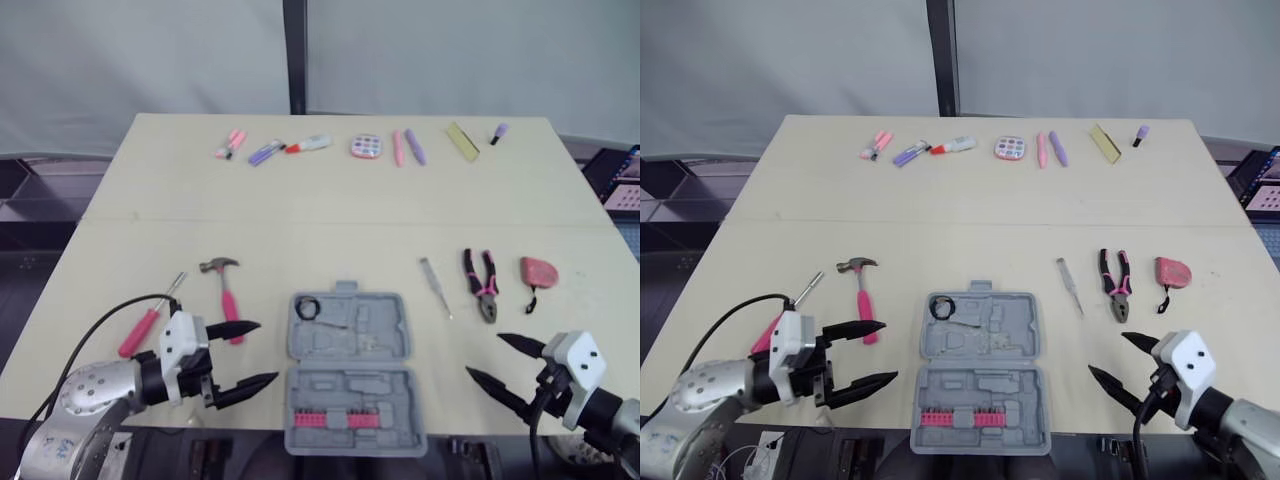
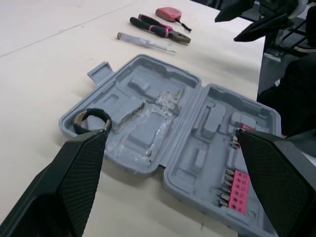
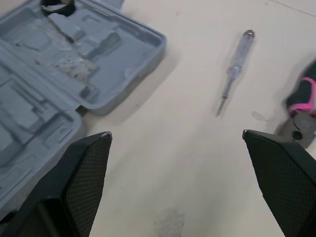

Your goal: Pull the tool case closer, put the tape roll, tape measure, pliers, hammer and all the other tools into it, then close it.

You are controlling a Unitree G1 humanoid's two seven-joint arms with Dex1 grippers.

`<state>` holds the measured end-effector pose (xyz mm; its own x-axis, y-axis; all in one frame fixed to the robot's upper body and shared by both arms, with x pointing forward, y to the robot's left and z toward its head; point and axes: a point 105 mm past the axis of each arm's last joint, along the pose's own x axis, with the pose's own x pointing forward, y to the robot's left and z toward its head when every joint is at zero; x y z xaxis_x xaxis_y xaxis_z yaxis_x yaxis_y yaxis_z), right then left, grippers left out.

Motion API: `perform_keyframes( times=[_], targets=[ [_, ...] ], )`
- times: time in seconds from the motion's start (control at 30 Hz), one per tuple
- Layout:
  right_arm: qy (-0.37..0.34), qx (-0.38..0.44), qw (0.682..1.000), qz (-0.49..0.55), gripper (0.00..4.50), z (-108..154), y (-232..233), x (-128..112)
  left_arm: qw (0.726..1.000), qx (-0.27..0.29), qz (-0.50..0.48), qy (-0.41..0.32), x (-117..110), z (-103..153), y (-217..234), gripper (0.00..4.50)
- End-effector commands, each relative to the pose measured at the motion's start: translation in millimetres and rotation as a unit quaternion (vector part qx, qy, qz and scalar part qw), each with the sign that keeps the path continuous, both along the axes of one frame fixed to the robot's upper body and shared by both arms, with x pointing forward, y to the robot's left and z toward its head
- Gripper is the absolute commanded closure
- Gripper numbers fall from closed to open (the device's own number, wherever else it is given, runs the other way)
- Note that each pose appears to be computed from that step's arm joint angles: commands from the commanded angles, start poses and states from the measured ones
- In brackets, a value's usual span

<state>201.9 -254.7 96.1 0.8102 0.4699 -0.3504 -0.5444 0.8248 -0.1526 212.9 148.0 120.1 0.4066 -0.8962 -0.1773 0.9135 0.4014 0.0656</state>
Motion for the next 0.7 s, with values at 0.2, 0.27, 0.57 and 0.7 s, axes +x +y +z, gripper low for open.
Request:
perform_keyframes(
  times=[0.2, 0.27, 0.57, 0.7],
  targets=[
    [-0.032, 0.005, 0.986, -0.163, 0.00, 16, -44, 23, 0.999, -0.007, -0.038, -0.020, 13, 11, -15, 0.04],
    [-0.027, 0.001, 0.980, -0.195, 0.00, 15, -52, 28, 0.999, -0.006, -0.044, -0.020, 16, 12, -17, 0.04],
    [0.035, 0.035, 0.943, -0.328, 0.00, 2, -86, 53, 0.997, -0.010, -0.073, -0.027, 31, 26, -34, 0.04],
    [0.053, 0.050, 0.926, -0.371, 0.00, -4, -99, 72, 0.997, -0.007, -0.077, -0.032, 36, 29, -39, 0.04]
  ],
)
